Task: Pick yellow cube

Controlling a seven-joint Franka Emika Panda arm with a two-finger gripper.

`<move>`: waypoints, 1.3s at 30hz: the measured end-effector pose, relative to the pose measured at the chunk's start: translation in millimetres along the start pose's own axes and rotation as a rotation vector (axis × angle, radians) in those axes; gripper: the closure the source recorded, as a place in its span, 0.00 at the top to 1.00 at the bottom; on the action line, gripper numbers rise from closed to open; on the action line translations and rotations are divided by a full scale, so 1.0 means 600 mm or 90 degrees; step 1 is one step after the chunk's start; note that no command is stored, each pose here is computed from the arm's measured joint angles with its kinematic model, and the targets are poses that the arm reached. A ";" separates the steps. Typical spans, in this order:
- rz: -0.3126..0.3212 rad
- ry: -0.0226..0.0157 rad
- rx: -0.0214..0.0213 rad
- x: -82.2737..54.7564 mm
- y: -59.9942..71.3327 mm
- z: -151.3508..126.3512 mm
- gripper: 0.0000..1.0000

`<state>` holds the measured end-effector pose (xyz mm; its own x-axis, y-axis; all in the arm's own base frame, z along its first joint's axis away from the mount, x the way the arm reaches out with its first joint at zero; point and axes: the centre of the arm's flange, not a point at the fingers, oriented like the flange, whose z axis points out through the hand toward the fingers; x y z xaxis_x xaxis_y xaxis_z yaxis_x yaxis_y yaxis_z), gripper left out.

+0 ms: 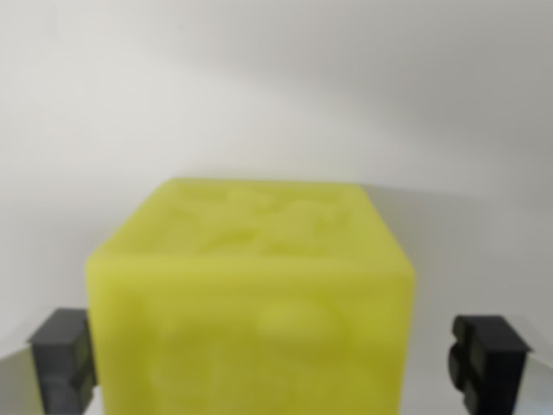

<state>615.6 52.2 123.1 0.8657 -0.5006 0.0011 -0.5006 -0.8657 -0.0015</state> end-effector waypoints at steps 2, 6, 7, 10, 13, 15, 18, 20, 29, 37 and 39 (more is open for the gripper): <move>-0.004 -0.0005 -0.0007 -0.001 -0.003 0.008 1.00; -0.012 -0.0010 -0.0013 -0.002 -0.008 0.014 1.00; -0.013 -0.0010 -0.0015 -0.002 -0.009 0.014 1.00; -0.013 -0.0010 -0.0016 -0.002 -0.009 0.014 1.00; -0.013 -0.0010 -0.0016 -0.002 -0.009 0.014 1.00; -0.013 -0.0011 -0.0016 -0.002 -0.009 0.014 0.00; -0.013 -0.0013 -0.0017 -0.002 -0.009 0.013 0.00; -0.013 -0.0016 -0.0016 -0.002 -0.008 0.008 0.00; -0.012 -0.0017 -0.0011 -0.002 -0.009 -0.029 0.00; -0.012 -0.0017 -0.0011 -0.001 -0.009 -0.063 0.00; -0.012 -0.0017 -0.0012 -0.002 -0.009 -0.071 0.00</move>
<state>617.3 57.3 165.8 0.8752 -0.4837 -0.0016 -0.4837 -0.8752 0.0003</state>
